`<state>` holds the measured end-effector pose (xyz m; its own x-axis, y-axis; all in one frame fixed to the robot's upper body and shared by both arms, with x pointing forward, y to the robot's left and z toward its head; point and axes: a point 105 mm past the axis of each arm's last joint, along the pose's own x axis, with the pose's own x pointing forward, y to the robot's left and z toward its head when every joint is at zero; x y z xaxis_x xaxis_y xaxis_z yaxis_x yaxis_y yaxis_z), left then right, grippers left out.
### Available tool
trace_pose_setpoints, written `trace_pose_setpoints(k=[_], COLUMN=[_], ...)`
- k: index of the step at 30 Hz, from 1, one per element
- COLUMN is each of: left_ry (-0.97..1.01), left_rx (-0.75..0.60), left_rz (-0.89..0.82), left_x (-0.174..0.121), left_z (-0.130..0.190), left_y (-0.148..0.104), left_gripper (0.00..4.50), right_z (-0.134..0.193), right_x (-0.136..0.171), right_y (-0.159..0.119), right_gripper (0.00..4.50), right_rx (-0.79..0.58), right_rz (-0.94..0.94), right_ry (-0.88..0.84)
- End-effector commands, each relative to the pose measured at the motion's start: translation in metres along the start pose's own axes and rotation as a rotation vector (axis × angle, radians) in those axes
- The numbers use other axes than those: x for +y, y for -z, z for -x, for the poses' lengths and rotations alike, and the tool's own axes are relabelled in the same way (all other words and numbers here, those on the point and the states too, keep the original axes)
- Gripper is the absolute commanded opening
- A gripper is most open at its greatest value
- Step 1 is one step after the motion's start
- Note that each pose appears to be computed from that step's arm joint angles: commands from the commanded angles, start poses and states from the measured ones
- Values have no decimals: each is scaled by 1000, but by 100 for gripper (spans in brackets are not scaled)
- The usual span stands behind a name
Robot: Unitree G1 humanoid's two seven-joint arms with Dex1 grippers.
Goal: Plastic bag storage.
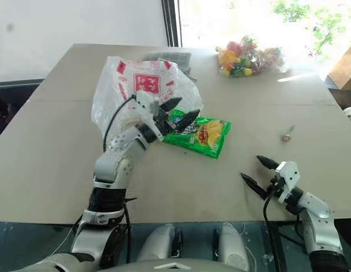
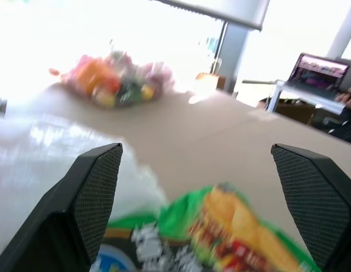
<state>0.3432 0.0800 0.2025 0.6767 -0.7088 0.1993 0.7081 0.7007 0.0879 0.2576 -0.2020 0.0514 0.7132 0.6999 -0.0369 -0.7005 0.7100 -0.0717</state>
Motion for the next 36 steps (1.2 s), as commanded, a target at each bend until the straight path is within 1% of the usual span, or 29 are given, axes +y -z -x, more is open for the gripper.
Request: trace_pose_setpoints(k=[1,2,3,4,6,8,10,11,13,15,18,19,22,25,27,30,33,36], left_ry=[-103,-194,-291,-392,-556,-661,-701,-711,-725,-773,-824,-806,-726,-703,-690,-709,-708,-699], left_rx=[-97,-129,-133,-100,2,116,188,203,250,292,225,232,269,292,306,282,275,264], left_rz=[-114,-128,-153,-200,-286,-302,-309,-307,-364,-416,-312,-313,-310,-313,-327,-293,-280,-264], left_x=[15,28,40,52,69,78,82,83,89,105,115,114,107,106,107,109,108,105], left_z=[29,44,61,80,113,139,151,153,151,149,139,135,130,135,137,138,137,133], left_y=[-33,-42,-47,-45,-32,-9,14,21,36,50,54,58,72,79,81,80,81,82], left_gripper=[446,446,446,446,446,446,446,446,446,446,446,446,446,446,446,446,446,446], right_z=[7,9,11,12,13,11,9,9,7,3,1,-1,-1,-1,-2,-4,-4,-7], right_x=[1,1,0,0,0,0,3,5,9,11,10,8,12,26,36,52,67,70], right_y=[11,12,12,12,9,5,5,5,9,12,9,6,-10,-40,-60,-84,-94,-94], right_gripper=[450,450,450,450,450,450,450,450,450,450,450,450,450,450,450,450,450,450], right_rx=[43,46,48,49,37,22,19,20,30,36,32,22,-7,-78,-114,-155,-147,-131], right_rz=[-35,-34,-33,-30,-27,-32,-44,-48,-57,-53,-36,-33,5,25,25,6,1,26], right_ry=[8,10,12,14,25,34,26,21,4,-12,-22,-18,-67,-168,-225,-318,-404,-420])
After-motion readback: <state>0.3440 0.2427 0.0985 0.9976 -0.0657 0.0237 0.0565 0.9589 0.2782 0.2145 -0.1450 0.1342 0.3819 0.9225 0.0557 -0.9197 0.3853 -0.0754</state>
